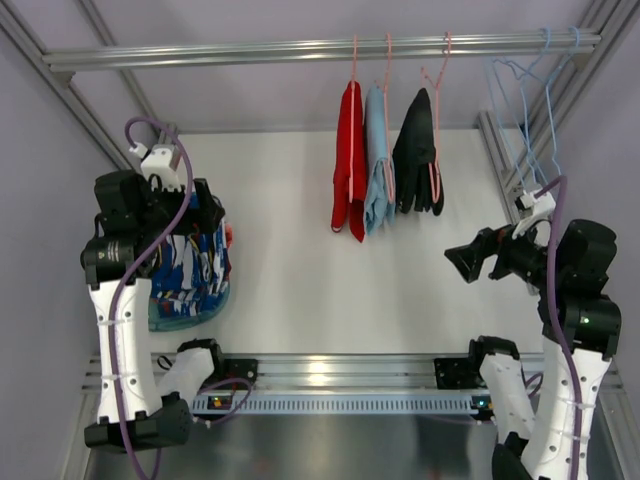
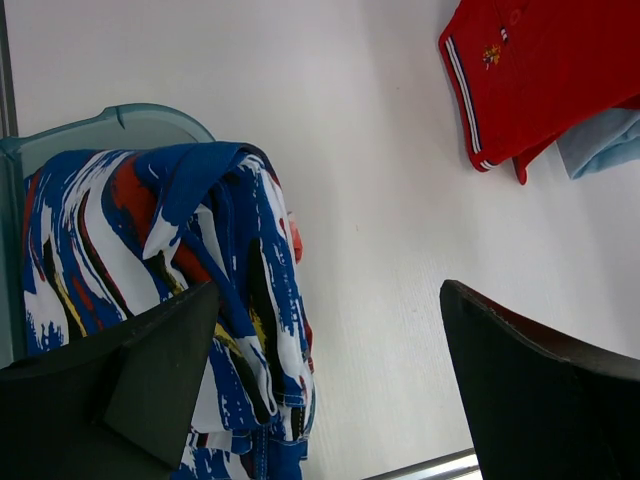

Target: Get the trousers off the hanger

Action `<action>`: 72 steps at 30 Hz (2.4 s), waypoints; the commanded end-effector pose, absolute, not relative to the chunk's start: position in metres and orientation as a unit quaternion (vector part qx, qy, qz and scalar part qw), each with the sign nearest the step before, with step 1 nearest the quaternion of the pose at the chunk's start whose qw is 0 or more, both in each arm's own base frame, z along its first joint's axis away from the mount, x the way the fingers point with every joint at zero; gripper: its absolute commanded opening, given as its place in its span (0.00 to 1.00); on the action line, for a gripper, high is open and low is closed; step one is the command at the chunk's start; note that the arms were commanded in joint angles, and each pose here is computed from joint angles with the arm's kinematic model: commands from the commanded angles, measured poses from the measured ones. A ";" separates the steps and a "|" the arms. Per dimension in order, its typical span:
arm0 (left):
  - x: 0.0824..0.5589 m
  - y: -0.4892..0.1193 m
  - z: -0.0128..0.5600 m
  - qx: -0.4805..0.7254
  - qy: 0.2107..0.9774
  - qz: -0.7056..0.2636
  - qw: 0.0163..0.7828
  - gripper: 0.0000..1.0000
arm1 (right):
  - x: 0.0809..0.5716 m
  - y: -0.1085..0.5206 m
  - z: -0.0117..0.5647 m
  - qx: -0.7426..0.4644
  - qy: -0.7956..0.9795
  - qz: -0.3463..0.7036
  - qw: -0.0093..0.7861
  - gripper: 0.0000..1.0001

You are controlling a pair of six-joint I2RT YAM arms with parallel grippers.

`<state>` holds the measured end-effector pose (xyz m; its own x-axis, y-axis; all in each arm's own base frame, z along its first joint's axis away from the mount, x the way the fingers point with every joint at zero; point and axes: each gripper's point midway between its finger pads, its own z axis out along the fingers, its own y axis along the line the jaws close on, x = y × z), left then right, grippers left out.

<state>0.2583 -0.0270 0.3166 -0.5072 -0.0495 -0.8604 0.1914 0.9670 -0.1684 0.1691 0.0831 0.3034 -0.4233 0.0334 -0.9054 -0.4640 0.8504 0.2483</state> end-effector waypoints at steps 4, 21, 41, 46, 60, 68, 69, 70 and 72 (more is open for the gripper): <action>0.276 -0.043 0.375 0.052 0.814 -0.170 0.553 0.98 | 0.185 0.084 0.348 -0.122 0.778 0.251 0.562 0.99; 0.315 -0.181 0.491 0.099 0.608 -0.481 0.623 0.87 | 0.221 0.080 0.410 -0.073 0.756 0.283 0.586 0.99; 0.373 -0.325 0.422 0.084 0.611 -0.588 0.523 0.74 | 0.235 0.080 0.430 -0.050 0.743 0.305 0.593 1.00; 0.372 -0.343 0.431 0.087 0.595 -0.623 0.500 0.60 | 0.232 0.078 0.424 -0.054 0.748 0.292 0.593 0.99; 0.376 -0.348 0.466 0.047 0.547 -0.688 0.474 0.00 | 0.225 0.080 0.426 -0.070 0.746 0.286 0.598 0.99; 0.347 -0.330 0.538 0.081 0.485 -0.699 0.519 0.00 | 0.226 0.085 0.437 -0.078 0.732 0.301 0.606 1.00; 0.344 -0.328 0.545 0.086 0.478 -0.699 0.525 0.00 | 0.225 0.086 0.439 -0.077 0.730 0.307 0.606 0.99; 0.338 -0.325 0.554 0.095 0.469 -0.697 0.534 0.00 | 0.226 0.087 0.442 -0.079 0.726 0.309 0.610 0.99; 0.331 -0.321 0.567 0.100 0.458 -0.697 0.543 0.00 | 0.226 0.089 0.445 -0.080 0.722 0.318 0.610 1.00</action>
<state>0.3944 -0.3559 0.4214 -0.6602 -0.5407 -0.5213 0.5473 0.1289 -0.8269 0.2288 0.0854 0.4166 -0.3224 0.2685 -0.9077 -0.4515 0.7992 0.3967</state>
